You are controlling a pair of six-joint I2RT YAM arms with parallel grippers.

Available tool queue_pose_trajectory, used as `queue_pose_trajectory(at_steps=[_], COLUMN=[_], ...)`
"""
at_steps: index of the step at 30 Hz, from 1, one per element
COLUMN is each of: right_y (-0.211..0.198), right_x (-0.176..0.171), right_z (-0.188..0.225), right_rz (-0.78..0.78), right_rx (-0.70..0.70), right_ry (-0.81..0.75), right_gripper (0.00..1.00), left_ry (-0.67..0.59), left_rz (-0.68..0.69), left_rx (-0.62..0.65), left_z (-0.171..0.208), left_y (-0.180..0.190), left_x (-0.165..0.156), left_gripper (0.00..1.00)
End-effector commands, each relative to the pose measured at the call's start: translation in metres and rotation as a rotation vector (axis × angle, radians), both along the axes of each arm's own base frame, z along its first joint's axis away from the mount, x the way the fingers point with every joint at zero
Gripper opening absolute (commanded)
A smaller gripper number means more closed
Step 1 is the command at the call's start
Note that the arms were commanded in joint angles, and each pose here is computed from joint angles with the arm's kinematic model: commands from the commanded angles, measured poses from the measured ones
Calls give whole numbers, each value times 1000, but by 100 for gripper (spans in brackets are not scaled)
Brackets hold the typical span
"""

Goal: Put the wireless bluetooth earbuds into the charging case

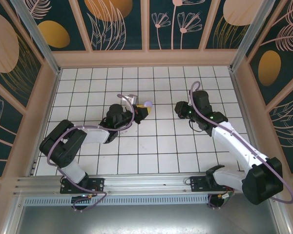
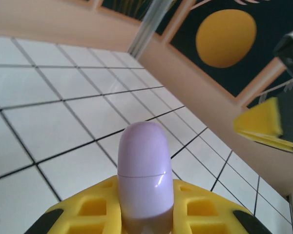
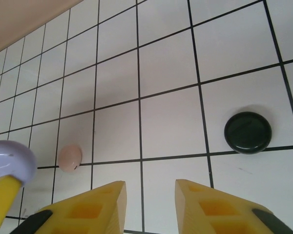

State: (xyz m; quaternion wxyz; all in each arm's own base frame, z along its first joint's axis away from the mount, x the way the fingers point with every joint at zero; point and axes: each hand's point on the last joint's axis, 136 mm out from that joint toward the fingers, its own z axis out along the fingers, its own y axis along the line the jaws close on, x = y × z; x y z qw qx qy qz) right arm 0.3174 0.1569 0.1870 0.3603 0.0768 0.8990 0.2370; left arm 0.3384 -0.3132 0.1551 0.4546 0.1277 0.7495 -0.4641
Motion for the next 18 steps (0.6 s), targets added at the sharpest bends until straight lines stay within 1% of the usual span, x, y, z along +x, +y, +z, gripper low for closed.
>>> queue_pose_trajectory(at_steps=[1,10,14,16,18], right_y=[-1,-9,-12,-14,-15], right_x=[4,6,6,6,6], right_z=[9,11,13,14,15], right_rz=[-7,-13,-19,-20,-22], right_rx=[37,39,43,42,44], right_ry=[-45,-51,-56,-57,-60], right_gripper=[34,37,37,38,39], left_ry=[158,340,391,407,411], left_rz=[66,140,136,146,161], left_rx=[-4,54,91,118,143], left_z=[-30,-80,-97,-105,-109], left_y=[-1,-8,-14,-13,-12], left_x=[10,30,36,38,40], left_gripper=[0,0,0,3,3])
